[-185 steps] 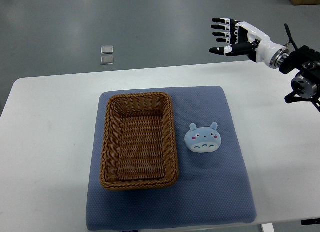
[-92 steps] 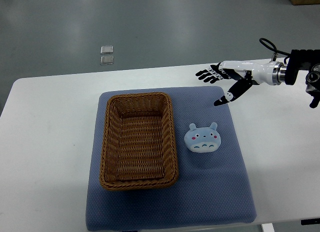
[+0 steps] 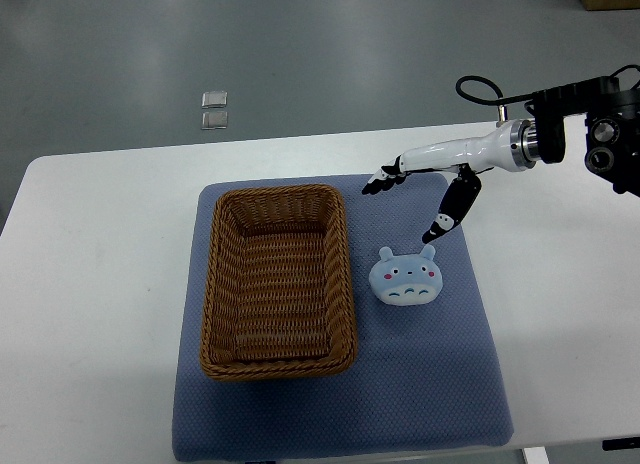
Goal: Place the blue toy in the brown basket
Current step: 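Reach the right hand down toward the light-blue plush toy, then close the right hand fingers around the top of the plush toy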
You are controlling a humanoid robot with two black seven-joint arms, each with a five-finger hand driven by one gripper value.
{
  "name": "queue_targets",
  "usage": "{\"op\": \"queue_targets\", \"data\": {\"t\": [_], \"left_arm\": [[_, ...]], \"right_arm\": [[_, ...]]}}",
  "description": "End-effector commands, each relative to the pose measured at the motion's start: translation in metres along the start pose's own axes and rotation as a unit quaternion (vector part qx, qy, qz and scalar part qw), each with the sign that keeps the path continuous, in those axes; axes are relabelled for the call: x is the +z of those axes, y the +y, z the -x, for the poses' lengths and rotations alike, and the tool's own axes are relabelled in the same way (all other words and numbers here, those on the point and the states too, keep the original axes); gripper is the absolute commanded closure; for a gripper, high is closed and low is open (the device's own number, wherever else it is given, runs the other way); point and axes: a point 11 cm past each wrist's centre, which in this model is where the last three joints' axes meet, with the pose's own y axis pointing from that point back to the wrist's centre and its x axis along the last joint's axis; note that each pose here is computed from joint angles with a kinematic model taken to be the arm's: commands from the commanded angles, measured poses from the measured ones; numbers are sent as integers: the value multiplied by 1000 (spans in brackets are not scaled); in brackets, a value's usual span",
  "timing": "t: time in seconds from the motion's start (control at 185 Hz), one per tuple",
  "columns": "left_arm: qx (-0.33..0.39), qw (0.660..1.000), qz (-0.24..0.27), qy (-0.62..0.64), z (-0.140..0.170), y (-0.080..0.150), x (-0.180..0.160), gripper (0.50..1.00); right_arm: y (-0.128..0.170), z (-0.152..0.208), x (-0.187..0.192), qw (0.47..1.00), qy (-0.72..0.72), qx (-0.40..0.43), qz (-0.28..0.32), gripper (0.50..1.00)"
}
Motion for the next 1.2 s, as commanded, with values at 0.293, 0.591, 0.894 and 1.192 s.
{"op": "queue_targets", "data": {"t": [0.293, 0.591, 0.894, 1.192], "left_arm": [[0, 1000, 0, 0, 0, 0, -1, 500], [-1, 1000, 0, 0, 0, 0, 0, 500], [-1, 1000, 0, 0, 0, 0, 0, 500], [-1, 1000, 0, 0, 0, 0, 0, 500]], "right_arm": [[-41, 35, -12, 998, 25, -61, 12, 603], [-42, 56, 4, 997, 1, -74, 28, 607], [-42, 66, 14, 996, -12, -82, 36, 662], [-44, 75, 18, 994, -10, -94, 53, 899]]}}
